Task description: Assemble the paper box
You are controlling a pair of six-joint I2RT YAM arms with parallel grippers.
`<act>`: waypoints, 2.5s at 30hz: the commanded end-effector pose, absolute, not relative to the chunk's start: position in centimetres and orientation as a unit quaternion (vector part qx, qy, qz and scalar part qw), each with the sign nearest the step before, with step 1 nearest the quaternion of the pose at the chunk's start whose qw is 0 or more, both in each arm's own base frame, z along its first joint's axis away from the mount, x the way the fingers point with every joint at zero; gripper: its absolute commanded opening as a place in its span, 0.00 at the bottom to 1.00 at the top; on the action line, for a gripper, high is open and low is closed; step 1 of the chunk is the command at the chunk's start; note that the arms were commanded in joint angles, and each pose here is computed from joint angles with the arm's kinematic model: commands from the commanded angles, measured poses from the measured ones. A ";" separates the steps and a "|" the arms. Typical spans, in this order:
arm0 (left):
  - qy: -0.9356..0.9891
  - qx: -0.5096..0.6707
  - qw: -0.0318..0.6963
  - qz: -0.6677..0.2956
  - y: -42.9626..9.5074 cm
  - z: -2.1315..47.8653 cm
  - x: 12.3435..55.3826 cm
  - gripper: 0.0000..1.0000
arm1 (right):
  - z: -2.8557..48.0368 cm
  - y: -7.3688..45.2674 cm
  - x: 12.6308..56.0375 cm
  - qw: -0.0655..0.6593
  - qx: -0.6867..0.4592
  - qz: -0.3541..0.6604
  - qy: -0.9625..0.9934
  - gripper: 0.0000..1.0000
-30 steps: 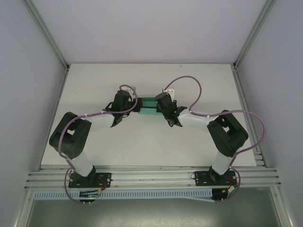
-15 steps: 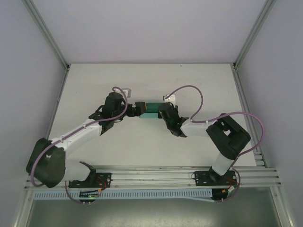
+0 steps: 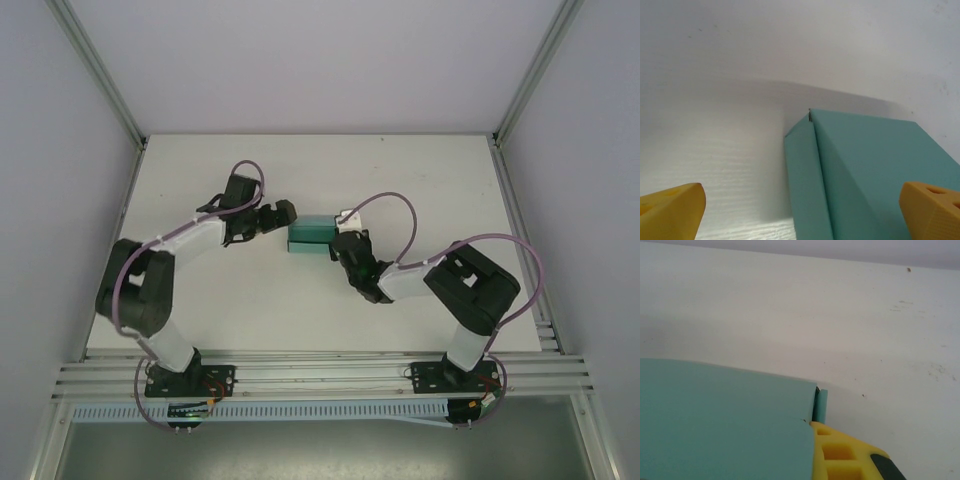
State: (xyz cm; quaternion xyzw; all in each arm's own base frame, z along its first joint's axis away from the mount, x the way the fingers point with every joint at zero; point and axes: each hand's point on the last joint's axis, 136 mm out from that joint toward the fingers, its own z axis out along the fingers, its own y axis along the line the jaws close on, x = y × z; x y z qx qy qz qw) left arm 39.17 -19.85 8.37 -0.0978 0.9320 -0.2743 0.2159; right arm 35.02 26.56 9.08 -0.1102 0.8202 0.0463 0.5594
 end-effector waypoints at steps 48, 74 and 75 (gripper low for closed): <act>0.911 -0.113 0.087 -0.386 -20.8 -1.8 36.4 0.14 | 10.1 24.7 34.8 0.273 0.027 0.345 0.897 0.99; 0.876 0.028 0.271 -0.399 -21.0 9.3 39.7 0.93 | 11.8 29.4 37.2 0.199 0.038 0.536 0.819 0.42; 0.872 0.053 0.292 -0.390 -21.1 10.4 39.7 0.99 | 12.0 28.9 37.2 0.201 0.046 0.534 0.820 0.42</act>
